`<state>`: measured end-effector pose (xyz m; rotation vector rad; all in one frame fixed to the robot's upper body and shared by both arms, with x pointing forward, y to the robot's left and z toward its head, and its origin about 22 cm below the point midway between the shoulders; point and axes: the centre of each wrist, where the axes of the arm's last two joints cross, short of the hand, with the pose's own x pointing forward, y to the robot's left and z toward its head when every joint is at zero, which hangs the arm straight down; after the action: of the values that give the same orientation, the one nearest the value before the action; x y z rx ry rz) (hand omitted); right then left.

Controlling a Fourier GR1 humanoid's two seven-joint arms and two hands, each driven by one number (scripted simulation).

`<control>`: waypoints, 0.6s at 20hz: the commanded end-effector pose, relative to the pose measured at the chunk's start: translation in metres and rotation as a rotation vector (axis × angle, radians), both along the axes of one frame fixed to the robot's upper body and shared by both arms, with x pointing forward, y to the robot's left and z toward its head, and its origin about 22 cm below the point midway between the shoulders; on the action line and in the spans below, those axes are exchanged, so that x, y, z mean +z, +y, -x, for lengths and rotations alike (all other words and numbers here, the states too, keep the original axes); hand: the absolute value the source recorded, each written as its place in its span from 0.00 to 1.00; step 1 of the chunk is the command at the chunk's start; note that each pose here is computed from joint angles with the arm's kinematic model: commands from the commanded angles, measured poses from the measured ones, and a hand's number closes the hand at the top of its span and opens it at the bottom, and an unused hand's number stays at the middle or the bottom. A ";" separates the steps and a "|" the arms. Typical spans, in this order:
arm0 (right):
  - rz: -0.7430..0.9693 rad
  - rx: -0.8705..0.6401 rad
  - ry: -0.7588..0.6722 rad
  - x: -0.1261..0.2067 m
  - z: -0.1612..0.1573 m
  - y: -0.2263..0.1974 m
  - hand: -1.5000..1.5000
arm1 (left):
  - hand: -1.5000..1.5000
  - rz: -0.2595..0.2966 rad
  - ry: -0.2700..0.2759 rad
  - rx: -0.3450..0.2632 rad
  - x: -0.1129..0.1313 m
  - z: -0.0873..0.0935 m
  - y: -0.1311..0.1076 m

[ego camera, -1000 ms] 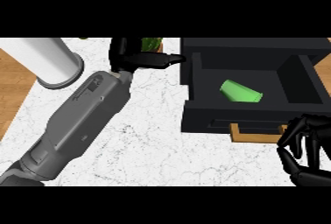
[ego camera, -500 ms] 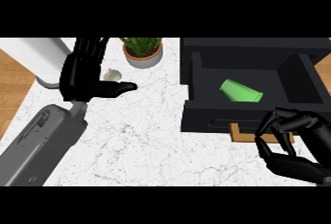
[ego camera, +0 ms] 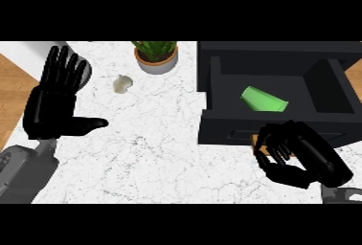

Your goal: Pick up the cup, place it into the drawer and close the drawer

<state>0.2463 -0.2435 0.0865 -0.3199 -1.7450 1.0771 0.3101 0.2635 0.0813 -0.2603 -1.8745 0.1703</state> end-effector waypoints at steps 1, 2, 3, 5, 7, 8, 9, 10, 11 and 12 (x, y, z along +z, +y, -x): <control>0.114 0.000 -0.025 -0.020 -0.017 0.020 1.00 | 0.00 0.002 0.013 0.010 -0.009 0.016 0.028; 0.122 0.011 -0.021 -0.035 -0.021 0.027 1.00 | 0.00 -0.010 -0.009 0.006 -0.012 0.024 0.028; 0.130 0.003 -0.015 -0.042 -0.028 0.035 1.00 | 0.00 -0.015 -0.013 0.012 -0.012 0.026 0.029; 0.156 -0.015 0.007 -0.053 -0.028 0.023 0.00 | 0.00 0.011 0.006 0.032 -0.019 0.041 0.035; 0.159 -0.021 0.042 -0.054 -0.055 0.016 0.00 | 0.00 -0.002 -0.010 0.005 -0.014 0.039 0.052; 0.188 -0.022 0.036 -0.070 -0.060 0.025 0.00 | 0.00 0.006 0.005 0.016 -0.019 0.036 0.060; 0.224 -0.025 0.036 -0.071 -0.064 0.040 0.00 | 0.00 0.011 -0.011 0.036 -0.011 0.034 0.027; 0.247 -0.022 0.031 -0.077 -0.067 0.026 0.00 | 0.00 0.002 -0.005 0.025 -0.018 0.041 0.056; 0.244 -0.011 0.035 -0.085 -0.063 0.041 0.00 | 0.00 0.026 -0.001 0.027 -0.045 0.047 0.067; 0.258 -0.017 0.072 -0.087 -0.077 0.033 0.00 | 0.00 0.000 -0.009 0.015 -0.033 0.045 0.059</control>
<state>0.3048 -0.2144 0.0174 -0.4418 -1.6002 1.2391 0.2726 0.3129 0.0573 -0.2468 -1.8816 0.1896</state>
